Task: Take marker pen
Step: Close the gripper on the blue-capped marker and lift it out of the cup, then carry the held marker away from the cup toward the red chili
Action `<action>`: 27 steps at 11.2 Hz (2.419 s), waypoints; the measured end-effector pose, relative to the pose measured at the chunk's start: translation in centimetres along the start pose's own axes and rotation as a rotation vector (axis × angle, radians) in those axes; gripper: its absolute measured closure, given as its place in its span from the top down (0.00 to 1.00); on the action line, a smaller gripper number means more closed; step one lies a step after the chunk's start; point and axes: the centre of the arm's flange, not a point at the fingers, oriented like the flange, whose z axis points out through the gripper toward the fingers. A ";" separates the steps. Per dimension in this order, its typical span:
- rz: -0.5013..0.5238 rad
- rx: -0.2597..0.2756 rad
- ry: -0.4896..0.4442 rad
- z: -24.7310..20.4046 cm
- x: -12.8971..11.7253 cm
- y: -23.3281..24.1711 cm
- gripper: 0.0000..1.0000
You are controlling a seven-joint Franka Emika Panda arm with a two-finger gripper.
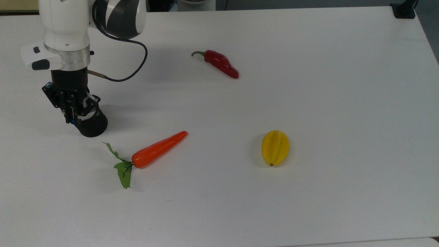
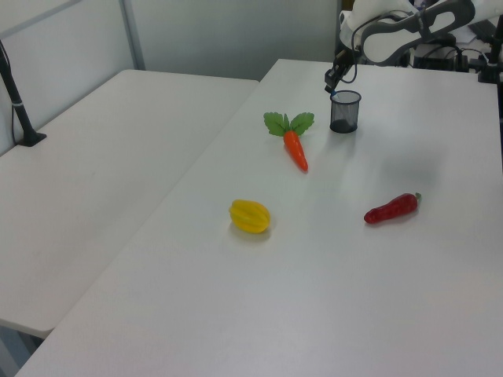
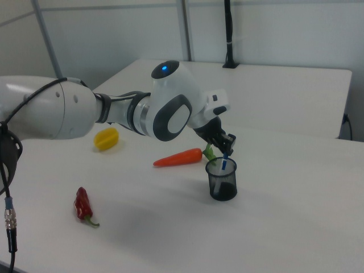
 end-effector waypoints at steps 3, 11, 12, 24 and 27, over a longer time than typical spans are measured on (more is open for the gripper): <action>0.033 0.017 0.022 -1.0 0.7 0.2 0.19; 0.076 0.016 0.157 -10.6 3.7 2.3 0.19; 0.078 0.019 0.150 -12.0 3.8 2.3 0.19; -0.096 0.112 -0.310 -13.0 -2.4 -17.9 0.19; -0.171 0.116 -0.388 -12.0 -5.0 -22.3 0.19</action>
